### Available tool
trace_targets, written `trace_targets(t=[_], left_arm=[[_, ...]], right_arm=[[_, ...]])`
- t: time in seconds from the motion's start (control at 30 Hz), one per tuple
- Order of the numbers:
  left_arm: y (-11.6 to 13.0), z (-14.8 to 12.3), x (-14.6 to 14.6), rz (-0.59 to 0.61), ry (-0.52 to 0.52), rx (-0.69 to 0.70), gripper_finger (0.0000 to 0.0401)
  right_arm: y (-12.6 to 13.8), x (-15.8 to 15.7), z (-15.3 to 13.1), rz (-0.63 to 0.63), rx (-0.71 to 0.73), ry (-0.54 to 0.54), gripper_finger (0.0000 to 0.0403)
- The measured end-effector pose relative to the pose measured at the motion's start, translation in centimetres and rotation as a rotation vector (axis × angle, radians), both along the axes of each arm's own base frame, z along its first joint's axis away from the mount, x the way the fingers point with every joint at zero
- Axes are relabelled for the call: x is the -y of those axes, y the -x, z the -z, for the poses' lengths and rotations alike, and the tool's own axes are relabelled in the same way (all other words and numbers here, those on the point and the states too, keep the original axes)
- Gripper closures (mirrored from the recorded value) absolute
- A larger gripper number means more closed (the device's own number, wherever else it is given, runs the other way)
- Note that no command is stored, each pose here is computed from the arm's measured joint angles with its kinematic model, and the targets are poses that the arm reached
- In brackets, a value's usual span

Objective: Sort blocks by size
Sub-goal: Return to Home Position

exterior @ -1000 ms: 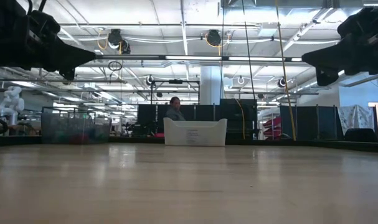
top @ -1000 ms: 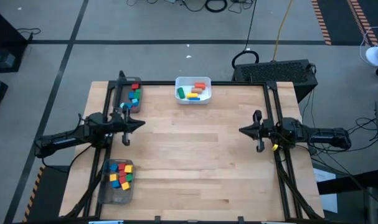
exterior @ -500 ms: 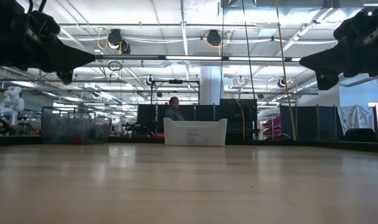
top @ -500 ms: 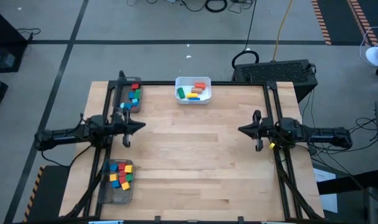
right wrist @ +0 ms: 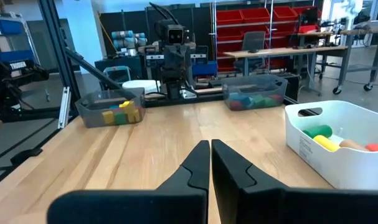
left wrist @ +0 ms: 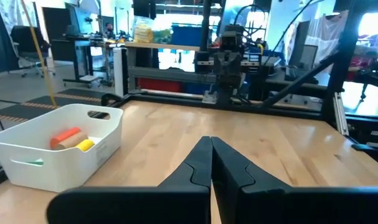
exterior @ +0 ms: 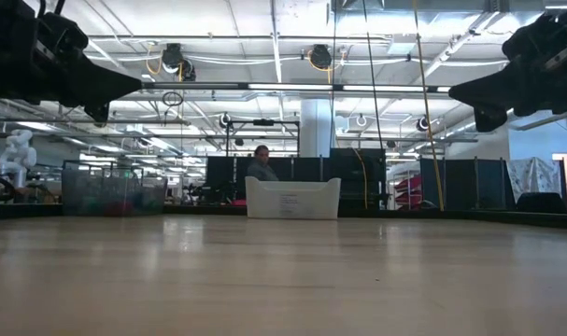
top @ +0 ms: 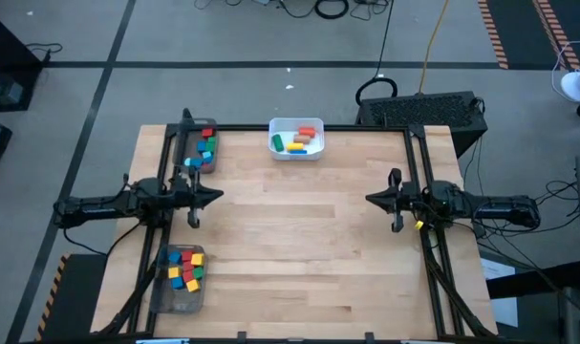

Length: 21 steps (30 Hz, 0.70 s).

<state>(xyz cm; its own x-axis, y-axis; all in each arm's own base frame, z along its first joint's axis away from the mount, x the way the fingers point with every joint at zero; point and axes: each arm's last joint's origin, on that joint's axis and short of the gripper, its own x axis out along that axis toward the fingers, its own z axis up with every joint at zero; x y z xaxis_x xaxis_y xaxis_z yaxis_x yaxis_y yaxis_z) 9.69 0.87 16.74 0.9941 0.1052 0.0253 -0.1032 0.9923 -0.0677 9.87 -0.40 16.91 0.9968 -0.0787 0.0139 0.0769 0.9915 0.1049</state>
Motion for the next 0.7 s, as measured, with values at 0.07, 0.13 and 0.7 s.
trace_targets(t=[0.07, 0.13, 0.7], left_arm=[[0.00, -0.02, 0.01, 0.004, -0.002, 0.002, 0.0389], [0.00, -0.03, 0.01, 0.004, -0.002, 0.003, 0.0382], [0.00, -0.04, 0.03, 0.010, -0.002, 0.005, 0.0374]], right_arm=[[0.00, 0.00, 0.00, 0.000, 0.000, 0.000, 0.0403], [0.00, 0.00, 0.00, -0.001, 0.000, 0.000, 0.0403], [0.00, -0.01, 0.00, -0.002, 0.000, 0.000, 0.0403]])
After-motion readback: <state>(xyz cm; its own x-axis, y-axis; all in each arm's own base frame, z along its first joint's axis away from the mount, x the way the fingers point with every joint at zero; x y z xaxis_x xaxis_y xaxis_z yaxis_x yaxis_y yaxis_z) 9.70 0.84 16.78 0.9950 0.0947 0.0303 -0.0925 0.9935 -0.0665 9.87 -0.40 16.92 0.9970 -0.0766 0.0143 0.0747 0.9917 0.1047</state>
